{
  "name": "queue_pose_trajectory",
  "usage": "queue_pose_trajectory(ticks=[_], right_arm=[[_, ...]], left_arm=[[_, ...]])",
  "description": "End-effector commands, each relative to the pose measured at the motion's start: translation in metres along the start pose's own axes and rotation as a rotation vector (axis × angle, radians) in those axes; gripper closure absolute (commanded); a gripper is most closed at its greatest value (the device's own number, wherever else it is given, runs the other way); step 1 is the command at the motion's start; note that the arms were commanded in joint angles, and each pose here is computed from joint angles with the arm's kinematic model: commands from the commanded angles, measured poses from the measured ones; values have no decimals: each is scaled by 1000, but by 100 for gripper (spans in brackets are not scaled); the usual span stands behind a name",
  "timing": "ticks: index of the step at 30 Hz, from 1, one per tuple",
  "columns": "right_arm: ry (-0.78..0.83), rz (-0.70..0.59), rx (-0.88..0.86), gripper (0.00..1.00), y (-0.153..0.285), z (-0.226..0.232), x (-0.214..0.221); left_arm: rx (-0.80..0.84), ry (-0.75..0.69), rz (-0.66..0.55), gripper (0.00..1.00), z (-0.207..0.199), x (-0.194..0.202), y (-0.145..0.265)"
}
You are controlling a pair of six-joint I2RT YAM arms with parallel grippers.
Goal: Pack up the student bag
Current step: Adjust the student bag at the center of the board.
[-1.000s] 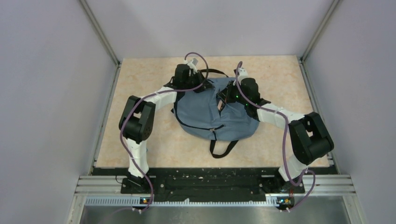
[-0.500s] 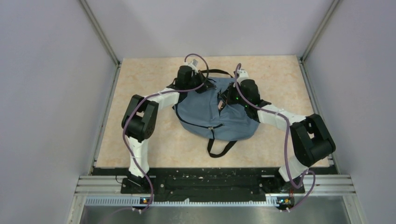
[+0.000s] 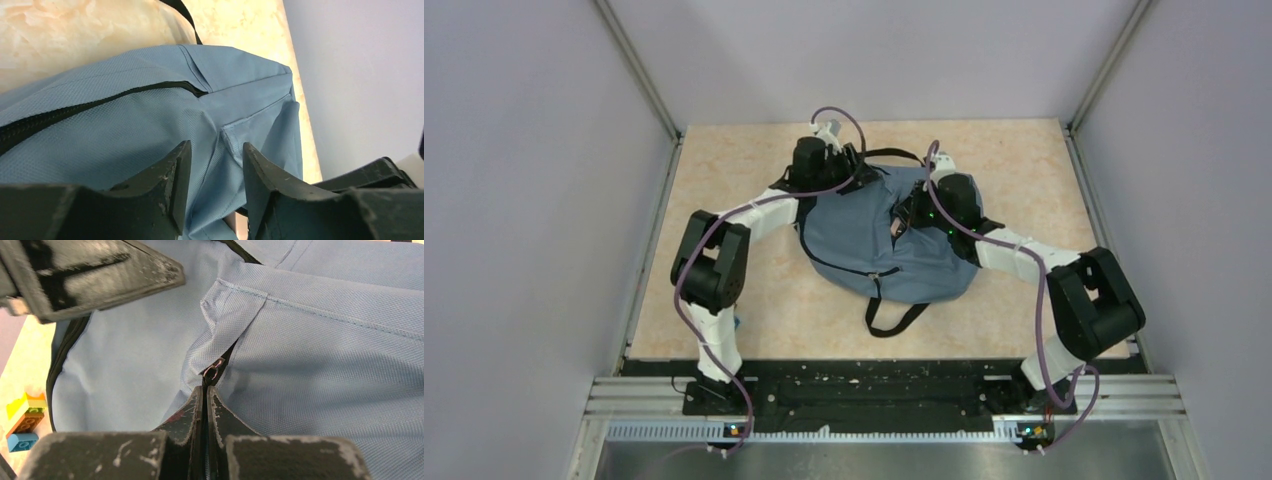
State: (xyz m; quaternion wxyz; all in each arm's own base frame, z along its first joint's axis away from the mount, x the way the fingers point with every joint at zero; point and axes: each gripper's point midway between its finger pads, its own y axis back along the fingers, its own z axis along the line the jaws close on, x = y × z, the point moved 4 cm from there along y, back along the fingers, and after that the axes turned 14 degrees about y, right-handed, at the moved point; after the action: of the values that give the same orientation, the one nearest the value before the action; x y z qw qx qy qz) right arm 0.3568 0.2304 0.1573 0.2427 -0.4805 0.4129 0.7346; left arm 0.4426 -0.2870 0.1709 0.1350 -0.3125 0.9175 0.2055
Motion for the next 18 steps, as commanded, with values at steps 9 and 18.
queue_pose_trajectory(ticks=[9, 18], right_arm=[[8, 27, -74, 100, -6, 16, 5], [11, 21, -75, 100, -4, 16, 4]], left_arm=[[-82, -300, 114, 48, -50, 15, 14], [-97, -282, 173, 47, -48, 30, -8]])
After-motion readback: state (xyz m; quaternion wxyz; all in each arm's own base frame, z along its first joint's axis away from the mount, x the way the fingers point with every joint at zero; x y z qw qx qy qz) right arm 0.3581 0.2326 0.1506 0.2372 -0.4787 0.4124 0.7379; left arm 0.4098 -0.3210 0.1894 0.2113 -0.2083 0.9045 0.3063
